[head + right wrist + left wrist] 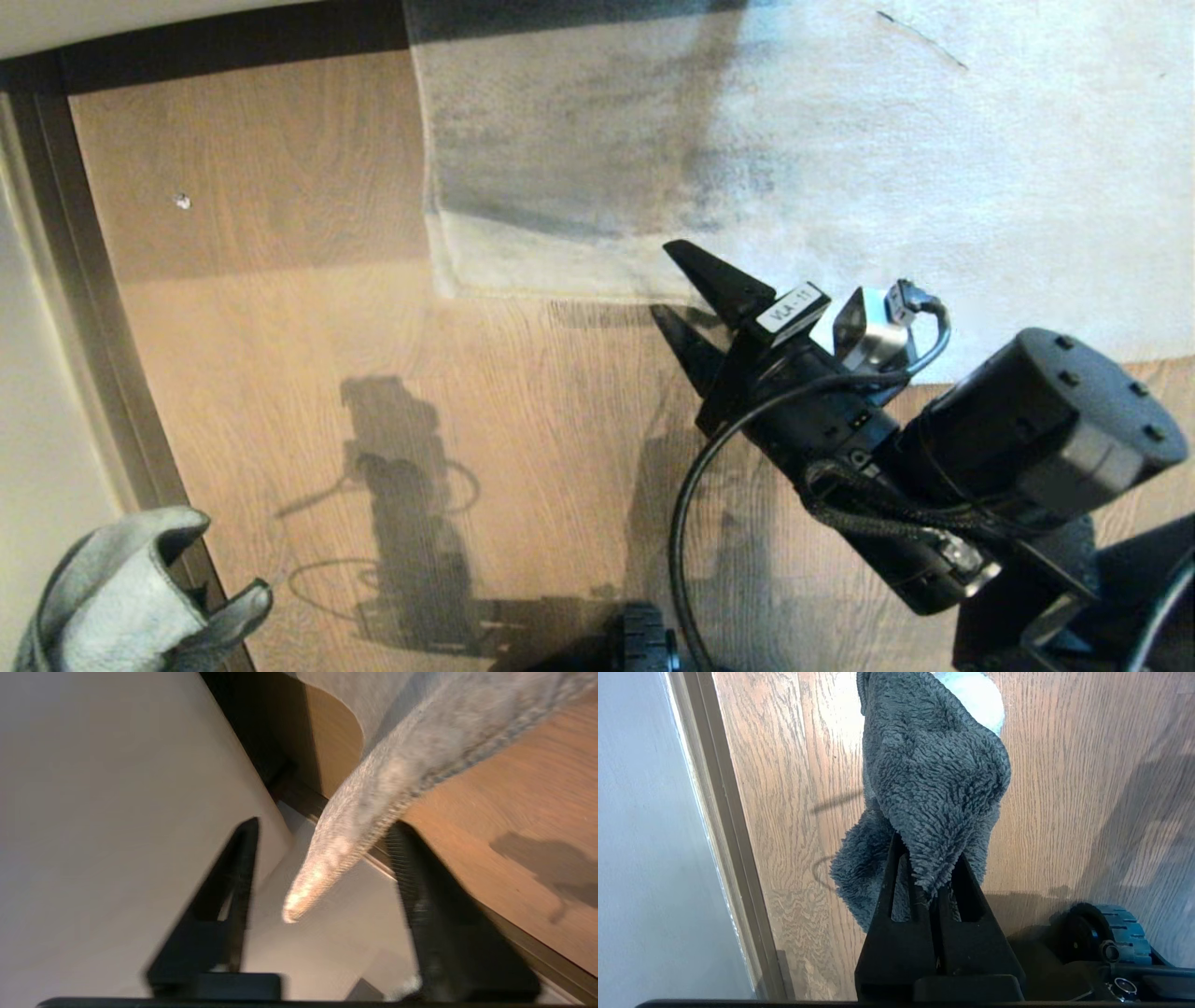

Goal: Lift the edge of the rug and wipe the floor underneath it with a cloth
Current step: Lay down the carpet

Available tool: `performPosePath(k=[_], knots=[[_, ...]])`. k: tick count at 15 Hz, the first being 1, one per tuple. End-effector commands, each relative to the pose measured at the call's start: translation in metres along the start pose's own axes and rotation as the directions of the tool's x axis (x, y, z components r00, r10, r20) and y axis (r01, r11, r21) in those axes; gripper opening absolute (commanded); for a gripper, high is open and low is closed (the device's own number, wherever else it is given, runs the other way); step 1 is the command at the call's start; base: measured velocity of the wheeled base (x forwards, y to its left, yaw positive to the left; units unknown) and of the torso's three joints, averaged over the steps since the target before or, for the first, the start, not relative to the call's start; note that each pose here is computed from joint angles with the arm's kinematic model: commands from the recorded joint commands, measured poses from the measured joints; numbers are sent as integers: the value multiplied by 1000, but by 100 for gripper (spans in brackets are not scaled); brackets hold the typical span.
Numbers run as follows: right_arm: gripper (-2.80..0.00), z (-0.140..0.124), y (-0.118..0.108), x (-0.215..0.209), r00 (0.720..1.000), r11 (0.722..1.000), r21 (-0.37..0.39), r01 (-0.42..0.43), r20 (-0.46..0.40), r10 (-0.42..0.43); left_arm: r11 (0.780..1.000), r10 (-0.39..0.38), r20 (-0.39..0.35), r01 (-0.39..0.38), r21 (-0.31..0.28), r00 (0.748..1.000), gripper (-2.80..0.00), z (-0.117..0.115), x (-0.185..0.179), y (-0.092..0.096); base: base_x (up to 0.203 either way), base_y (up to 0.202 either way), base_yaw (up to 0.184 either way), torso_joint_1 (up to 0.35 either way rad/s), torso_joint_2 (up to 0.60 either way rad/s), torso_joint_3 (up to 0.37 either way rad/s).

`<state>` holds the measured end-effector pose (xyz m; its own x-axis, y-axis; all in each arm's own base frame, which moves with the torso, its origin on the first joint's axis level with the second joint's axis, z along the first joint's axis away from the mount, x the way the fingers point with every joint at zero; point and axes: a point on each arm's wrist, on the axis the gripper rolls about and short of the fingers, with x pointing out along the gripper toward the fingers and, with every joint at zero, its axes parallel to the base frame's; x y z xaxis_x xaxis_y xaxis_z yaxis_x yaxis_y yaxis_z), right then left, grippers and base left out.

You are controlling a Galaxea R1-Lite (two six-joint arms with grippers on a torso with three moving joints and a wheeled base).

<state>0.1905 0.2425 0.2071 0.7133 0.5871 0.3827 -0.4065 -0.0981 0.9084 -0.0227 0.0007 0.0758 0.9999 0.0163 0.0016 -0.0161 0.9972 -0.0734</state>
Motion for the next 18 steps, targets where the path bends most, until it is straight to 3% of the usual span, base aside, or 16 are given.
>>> performPosePath(k=[1,8,13,15,18], knots=[[0,-8,-19,1,1000,1000,2,27,-13,-27,1000,0,1,0,0,1000,-280,0,0,0,0,0,0,0,0,0],[0,-35,-107,-1,959,958,-64,280,-19,-282,1000,0,1,0,0,1000,-280,0,0,0,0,0,0,0,0,0],[0,-38,-126,-6,940,937,-87,338,-8,-340,1000,0,1,0,0,1000,-280,0,0,0,0,0,0,0,0,0],[-280,-37,-124,-7,941,936,-93,338,0,-340,1000,0,1,0,0,1000,-280,0,0,0,0,0,0,0,0,0],[-280,-35,-120,-10,941,935,-108,338,4,-339,1000,0,1,0,0,1000,-280,0,0,0,0,0,0,0,0,0]])
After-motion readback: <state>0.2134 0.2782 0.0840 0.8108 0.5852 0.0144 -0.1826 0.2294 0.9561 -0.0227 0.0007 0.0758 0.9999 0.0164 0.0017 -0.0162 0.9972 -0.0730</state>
